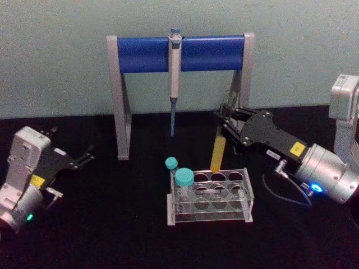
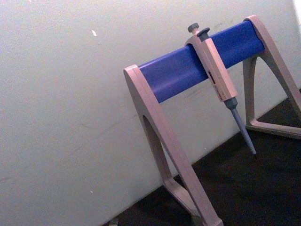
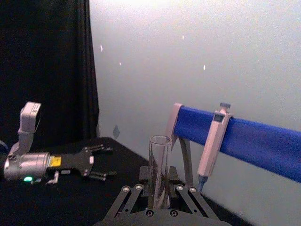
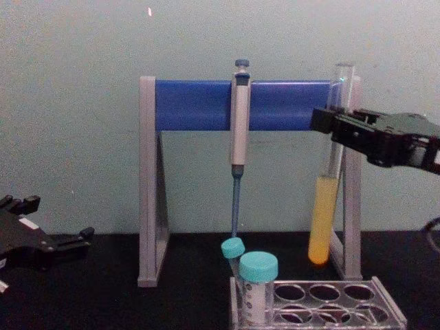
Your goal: Pick up the test tube from the test tube rack, shake it, then place it back into the test tube rack.
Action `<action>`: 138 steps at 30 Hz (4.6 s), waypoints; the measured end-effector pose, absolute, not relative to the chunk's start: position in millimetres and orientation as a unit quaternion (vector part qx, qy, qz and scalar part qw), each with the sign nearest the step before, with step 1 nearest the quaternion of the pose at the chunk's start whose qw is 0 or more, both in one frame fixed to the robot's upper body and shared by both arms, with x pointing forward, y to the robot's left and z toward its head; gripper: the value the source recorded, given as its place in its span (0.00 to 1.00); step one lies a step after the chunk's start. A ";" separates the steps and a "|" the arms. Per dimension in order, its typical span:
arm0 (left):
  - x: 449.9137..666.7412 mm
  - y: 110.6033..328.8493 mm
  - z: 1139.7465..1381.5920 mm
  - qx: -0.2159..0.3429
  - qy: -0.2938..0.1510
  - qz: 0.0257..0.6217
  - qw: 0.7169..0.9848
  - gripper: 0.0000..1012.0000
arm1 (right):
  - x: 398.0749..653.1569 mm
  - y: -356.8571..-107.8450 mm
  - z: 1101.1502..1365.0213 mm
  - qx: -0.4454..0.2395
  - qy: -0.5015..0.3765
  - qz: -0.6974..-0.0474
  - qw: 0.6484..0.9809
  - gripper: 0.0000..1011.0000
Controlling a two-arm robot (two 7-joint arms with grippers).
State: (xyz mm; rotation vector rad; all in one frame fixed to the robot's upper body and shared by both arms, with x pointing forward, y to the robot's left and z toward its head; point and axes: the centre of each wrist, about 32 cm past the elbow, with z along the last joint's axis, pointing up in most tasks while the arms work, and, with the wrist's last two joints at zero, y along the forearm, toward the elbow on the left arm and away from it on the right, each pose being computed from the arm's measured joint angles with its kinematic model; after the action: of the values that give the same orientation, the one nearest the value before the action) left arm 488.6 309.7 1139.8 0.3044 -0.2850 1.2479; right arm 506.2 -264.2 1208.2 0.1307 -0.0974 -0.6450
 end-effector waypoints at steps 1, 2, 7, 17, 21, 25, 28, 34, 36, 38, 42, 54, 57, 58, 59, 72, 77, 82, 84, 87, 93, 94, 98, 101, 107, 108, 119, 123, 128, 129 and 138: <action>488.6 309.6 1139.8 0.141 -0.132 0.580 0.791 0.99 | 502.4 -266.4 1208.9 0.059 -0.046 -0.318 0.945 0.23; 488.6 309.7 1139.8 0.141 -0.132 0.580 0.791 0.99 | 500.2 -268.1 1209.3 0.055 -0.046 -0.319 0.945 0.23; 488.6 309.7 1139.8 0.141 -0.132 0.580 0.791 0.99 | 488.5 -279.3 1212.6 0.035 -0.045 -0.336 0.940 0.23; 488.6 309.7 1139.8 0.141 -0.132 0.580 0.791 0.99 | 487.0 -293.1 1216.9 0.011 -0.056 -0.400 0.915 0.23; 488.6 309.7 1139.8 0.141 -0.132 0.580 0.791 0.99 | 496.0 -288.5 1216.8 0.024 -0.062 -0.407 0.911 0.23; 488.6 309.7 1139.8 0.141 -0.132 0.580 0.791 0.99 | 501.9 -283.4 1215.5 0.034 -0.061 -0.398 0.915 0.23; 488.6 309.7 1139.8 0.141 -0.132 0.580 0.791 0.99 | 506.8 -277.1 1214.1 0.045 -0.056 -0.381 0.922 0.23; 488.6 309.7 1139.8 0.141 -0.132 0.580 0.791 0.99 | 508.4 -270.5 1211.1 0.059 -0.043 -0.347 0.935 0.23; 488.6 309.7 1139.8 0.141 -0.132 0.580 0.791 0.99 | 507.9 -270.0 1210.8 0.062 -0.040 -0.339 0.938 0.23; 488.6 309.7 1139.8 0.141 -0.132 0.580 0.791 0.99 | 506.0 -270.1 1211.2 0.064 -0.037 -0.327 0.942 0.23; 488.6 309.7 1139.8 0.141 -0.132 0.580 0.791 0.99 | 500.8 -272.4 1212.3 0.063 -0.031 -0.311 0.948 0.23; 488.6 309.7 1139.8 0.141 -0.133 0.580 0.791 0.99 | 480.8 -293.1 1217.3 0.014 -0.035 -0.328 0.944 0.23; 488.6 309.7 1139.8 0.142 -0.132 0.580 0.791 0.99 | 480.7 -295.3 1219.9 0.006 -0.051 -0.351 0.935 0.23; 488.6 309.7 1139.8 0.142 -0.132 0.580 0.791 0.99 | 481.0 -295.0 1220.4 0.007 -0.056 -0.355 0.933 0.23; 488.6 309.7 1139.8 0.141 -0.132 0.580 0.791 0.99 | 482.5 -293.6 1221.3 0.011 -0.065 -0.361 0.930 0.23; 488.6 309.7 1139.8 0.142 -0.132 0.580 0.791 0.99 | 503.9 -273.6 1217.0 0.067 -0.064 -0.346 0.934 0.23; 488.6 309.7 1139.8 0.141 -0.132 0.580 0.791 0.99 | 506.0 -270.3 1213.4 0.090 -0.042 -0.314 0.944 0.23; 488.6 309.7 1139.8 0.141 -0.132 0.580 0.791 0.99 | 501.9 -275.2 1211.6 0.089 -0.031 -0.295 0.951 0.23; 488.6 309.7 1139.7 0.142 -0.132 0.580 0.791 0.99 | 499.7 -277.6 1211.4 0.082 -0.029 -0.294 0.952 0.23; 488.6 309.7 1139.8 0.141 -0.132 0.580 0.791 0.99 | 494.6 -284.1 1211.9 0.062 -0.028 -0.300 0.952 0.23; 488.6 309.7 1139.8 0.141 -0.132 0.580 0.791 0.99 | 487.1 -295.9 1214.5 0.032 -0.041 -0.343 0.938 0.23; 488.6 309.7 1139.8 0.141 -0.132 0.580 0.791 0.99 | 486.8 -296.3 1214.9 0.031 -0.044 -0.348 0.936 0.23; 488.6 309.7 1139.8 0.142 -0.132 0.580 0.791 0.99 | 487.4 -295.7 1216.6 0.027 -0.068 -0.380 0.922 0.23; 488.6 309.7 1139.8 0.141 -0.132 0.580 0.791 0.99 | 490.8 -292.3 1215.5 0.033 -0.082 -0.396 0.914 0.23; 488.6 309.7 1139.8 0.141 -0.133 0.580 0.791 0.99 | 500.4 -281.8 1211.6 0.054 -0.085 -0.402 0.910 0.23; 488.6 309.7 1139.8 0.141 -0.132 0.580 0.791 0.99 | 502.5 -279.4 1210.5 0.059 -0.083 -0.398 0.912 0.23; 488.6 309.7 1139.8 0.141 -0.132 0.580 0.791 0.99 | 510.0 -264.2 1206.7 0.087 -0.058 -0.352 0.930 0.23; 488.6 309.7 1139.8 0.141 -0.132 0.580 0.791 0.99 | 507.5 -263.1 1208.8 0.087 -0.057 -0.338 0.935 0.23; 488.6 309.7 1139.8 0.141 -0.132 0.580 0.791 0.99 | 498.7 -265.9 1211.5 0.075 -0.057 -0.326 0.941 0.23; 488.6 309.7 1139.8 0.141 -0.132 0.580 0.791 0.99 | 497.2 -266.8 1212.0 0.073 -0.057 -0.325 0.941 0.23; 488.6 309.7 1139.8 0.141 -0.132 0.580 0.791 0.99 | 480.3 -278.3 1214.3 0.038 -0.048 -0.326 0.944 0.23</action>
State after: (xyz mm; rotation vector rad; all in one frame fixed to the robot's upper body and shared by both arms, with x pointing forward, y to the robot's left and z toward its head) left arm 488.6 309.7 1139.8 0.3045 -0.2851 1.2480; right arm 480.3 -278.3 1214.3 0.0765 -0.0987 -0.6637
